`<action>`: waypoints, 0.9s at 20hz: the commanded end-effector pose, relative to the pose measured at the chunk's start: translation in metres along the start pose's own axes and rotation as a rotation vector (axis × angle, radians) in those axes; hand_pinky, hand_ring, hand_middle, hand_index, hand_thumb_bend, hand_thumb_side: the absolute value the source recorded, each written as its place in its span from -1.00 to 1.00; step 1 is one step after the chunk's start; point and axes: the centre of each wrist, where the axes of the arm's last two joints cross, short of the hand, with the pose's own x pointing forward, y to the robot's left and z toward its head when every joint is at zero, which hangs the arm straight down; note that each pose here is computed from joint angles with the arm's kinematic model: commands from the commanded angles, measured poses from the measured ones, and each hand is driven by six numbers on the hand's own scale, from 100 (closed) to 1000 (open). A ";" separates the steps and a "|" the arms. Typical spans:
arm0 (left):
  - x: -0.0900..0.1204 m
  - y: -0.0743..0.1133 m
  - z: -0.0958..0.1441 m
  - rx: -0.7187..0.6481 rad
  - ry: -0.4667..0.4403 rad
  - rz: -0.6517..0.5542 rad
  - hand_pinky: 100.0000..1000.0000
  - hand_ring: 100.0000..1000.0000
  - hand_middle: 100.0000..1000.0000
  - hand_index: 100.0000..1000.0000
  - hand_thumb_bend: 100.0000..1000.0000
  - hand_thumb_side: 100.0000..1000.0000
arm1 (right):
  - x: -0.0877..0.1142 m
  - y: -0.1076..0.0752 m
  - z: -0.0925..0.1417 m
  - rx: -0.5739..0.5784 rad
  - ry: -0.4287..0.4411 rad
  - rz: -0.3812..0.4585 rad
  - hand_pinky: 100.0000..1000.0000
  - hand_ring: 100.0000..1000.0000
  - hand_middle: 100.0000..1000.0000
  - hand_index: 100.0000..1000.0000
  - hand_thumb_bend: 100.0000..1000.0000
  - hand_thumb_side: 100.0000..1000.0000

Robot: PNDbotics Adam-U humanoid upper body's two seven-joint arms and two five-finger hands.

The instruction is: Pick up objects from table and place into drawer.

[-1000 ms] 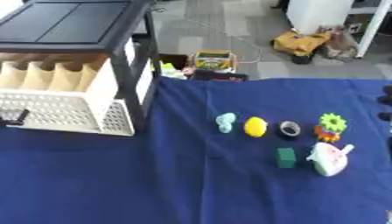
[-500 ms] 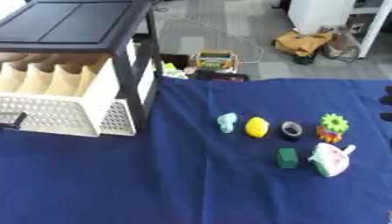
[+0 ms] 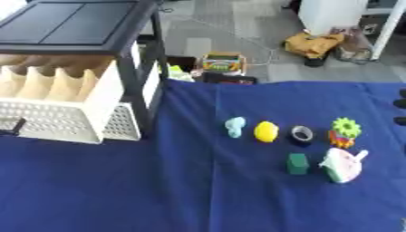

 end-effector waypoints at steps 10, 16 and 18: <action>-0.001 0.009 0.015 0.020 0.021 -0.016 -1.00 -1.00 -1.00 0.85 -0.60 0.06 | 0.006 -0.003 -0.006 -0.011 -0.028 -0.010 0.18 0.43 0.10 0.41 -1.00 0.89; 0.003 0.012 0.019 0.037 0.000 -0.010 -1.00 -1.00 -1.00 0.92 -0.62 0.06 | 0.006 -0.003 -0.005 -0.010 -0.025 -0.010 0.18 0.43 0.10 0.41 -1.00 0.89; 0.005 0.014 0.021 0.046 -0.009 -0.012 -1.00 -1.00 -1.00 0.91 -0.63 0.06 | 0.005 -0.003 -0.005 -0.010 -0.023 -0.009 0.18 0.43 0.10 0.42 -1.00 0.90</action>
